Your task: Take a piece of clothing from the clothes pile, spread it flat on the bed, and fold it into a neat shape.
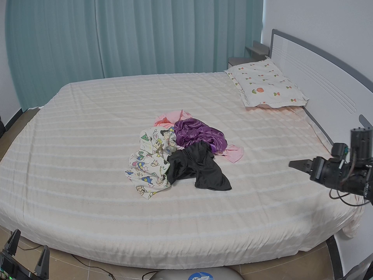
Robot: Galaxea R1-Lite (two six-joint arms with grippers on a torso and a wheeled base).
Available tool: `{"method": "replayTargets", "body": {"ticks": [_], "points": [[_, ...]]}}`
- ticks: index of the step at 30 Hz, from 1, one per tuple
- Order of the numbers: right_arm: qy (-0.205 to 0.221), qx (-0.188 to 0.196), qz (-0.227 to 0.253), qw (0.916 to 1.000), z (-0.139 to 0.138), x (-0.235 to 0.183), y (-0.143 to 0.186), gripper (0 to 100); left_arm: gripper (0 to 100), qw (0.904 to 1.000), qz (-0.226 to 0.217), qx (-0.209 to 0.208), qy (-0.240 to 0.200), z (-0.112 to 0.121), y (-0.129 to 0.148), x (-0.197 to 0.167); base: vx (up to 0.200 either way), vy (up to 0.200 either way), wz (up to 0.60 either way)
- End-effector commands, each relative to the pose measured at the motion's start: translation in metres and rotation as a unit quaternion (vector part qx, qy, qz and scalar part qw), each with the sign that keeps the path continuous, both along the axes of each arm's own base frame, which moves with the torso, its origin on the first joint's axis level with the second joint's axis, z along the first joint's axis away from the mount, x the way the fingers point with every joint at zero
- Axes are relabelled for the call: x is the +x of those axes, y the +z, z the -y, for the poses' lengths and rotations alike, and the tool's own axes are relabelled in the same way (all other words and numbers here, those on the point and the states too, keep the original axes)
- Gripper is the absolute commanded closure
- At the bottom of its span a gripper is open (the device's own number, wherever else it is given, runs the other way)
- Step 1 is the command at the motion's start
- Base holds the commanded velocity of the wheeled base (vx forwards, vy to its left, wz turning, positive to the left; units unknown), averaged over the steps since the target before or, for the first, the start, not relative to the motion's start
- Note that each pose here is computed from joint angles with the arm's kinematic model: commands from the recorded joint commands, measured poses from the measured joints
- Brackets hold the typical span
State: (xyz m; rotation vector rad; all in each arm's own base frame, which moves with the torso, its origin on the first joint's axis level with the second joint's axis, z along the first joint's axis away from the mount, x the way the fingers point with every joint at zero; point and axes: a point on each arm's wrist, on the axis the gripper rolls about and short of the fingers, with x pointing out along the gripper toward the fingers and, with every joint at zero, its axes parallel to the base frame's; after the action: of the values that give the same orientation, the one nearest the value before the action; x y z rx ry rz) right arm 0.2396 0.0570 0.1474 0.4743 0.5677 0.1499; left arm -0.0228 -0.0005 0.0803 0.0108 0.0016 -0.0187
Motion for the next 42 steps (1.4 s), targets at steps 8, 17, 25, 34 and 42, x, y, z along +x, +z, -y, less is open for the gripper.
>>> {"method": "replayTargets", "body": {"ticks": [8, 17, 25, 34, 42], "points": [[-0.058, 0.027, -0.097, 0.9932, -0.107, 0.137, -0.148, 0, 0, 1.0000, -0.002, -0.008, -0.002, 0.000, -0.004, 0.000, 0.000, 0.000, 0.00], [-0.061, 0.017, -0.081, 0.9947, -0.129, 0.159, -0.172, 0, 0, 1.0000, -0.003, -0.008, -0.002, 0.000, -0.004, 0.000, 0.000, 0.000, 0.00], [-0.049, 0.001, -0.067, 0.9966, -0.138, 0.178, -0.186, 0, 0, 1.0000, -0.003, -0.008, -0.001, 0.000, -0.004, 0.000, 0.000, 0.000, 0.00], [-0.032, -0.006, -0.045, 0.9985, -0.187, 0.197, -0.202, 0, 0, 1.0000, -0.002, -0.009, -0.001, 0.000, -0.004, 0.000, 0.000, 0.000, 0.00], [-0.023, -0.011, -0.049, 0.9985, -0.204, 0.202, -0.200, 100, 0, 1.0000, -0.003, -0.008, -0.001, 0.000, -0.004, 0.000, 0.000, 0.000, 0.00]]}}
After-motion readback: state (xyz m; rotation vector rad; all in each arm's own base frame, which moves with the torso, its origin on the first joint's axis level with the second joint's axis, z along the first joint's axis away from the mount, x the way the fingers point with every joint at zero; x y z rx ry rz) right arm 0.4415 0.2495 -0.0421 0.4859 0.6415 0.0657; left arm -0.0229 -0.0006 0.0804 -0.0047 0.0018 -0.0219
